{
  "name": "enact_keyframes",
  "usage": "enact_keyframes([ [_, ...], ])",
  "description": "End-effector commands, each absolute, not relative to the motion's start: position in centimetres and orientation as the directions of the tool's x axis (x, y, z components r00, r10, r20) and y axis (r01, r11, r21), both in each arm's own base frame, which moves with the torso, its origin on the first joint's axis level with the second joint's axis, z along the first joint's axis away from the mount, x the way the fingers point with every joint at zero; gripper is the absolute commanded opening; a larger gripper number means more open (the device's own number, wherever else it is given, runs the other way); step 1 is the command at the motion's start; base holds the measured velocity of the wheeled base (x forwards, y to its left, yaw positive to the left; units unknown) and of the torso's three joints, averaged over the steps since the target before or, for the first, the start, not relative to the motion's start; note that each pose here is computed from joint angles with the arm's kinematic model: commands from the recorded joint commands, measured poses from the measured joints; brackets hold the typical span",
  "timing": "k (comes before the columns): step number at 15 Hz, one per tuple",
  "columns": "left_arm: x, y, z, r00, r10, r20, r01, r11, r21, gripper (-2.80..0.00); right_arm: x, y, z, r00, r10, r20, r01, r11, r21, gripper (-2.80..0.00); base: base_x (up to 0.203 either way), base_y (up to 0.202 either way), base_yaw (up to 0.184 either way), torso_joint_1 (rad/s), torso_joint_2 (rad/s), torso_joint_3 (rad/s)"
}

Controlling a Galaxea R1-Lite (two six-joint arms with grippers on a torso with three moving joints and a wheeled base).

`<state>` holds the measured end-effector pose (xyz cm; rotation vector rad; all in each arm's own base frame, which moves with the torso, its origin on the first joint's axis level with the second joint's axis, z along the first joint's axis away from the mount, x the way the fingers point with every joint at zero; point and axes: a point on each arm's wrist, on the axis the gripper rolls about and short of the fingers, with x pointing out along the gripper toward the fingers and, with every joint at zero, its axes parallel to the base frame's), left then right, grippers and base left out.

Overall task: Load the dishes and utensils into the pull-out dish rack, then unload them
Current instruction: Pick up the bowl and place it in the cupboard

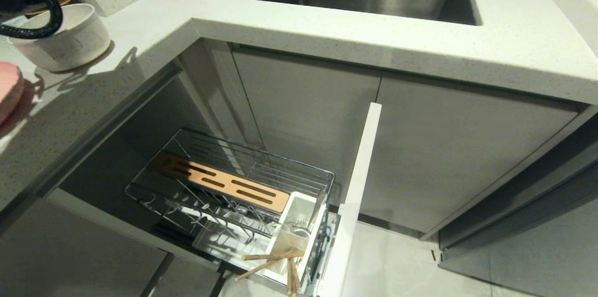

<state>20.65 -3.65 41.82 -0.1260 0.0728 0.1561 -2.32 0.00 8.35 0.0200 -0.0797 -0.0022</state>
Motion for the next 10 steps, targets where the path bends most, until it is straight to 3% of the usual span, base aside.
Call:
enact_keyframes([
  [1,23.1,-3.5,40.6,0.974,0.182,-0.133,-0.194,0.977,-0.084,0.00,-2.1,0.0,7.6,0.999,-0.002,0.053,0.001,1.000,0.020,-2.80,0.000,0.000,0.000,0.000,0.00,0.000],
  [10,25.2,-3.5,39.6,0.965,0.198,-0.172,-0.208,0.977,-0.042,0.00,-2.1,0.0,7.6,0.999,-0.003,0.053,0.002,1.000,0.020,-2.80,0.000,0.000,0.000,0.000,0.00,0.000],
])
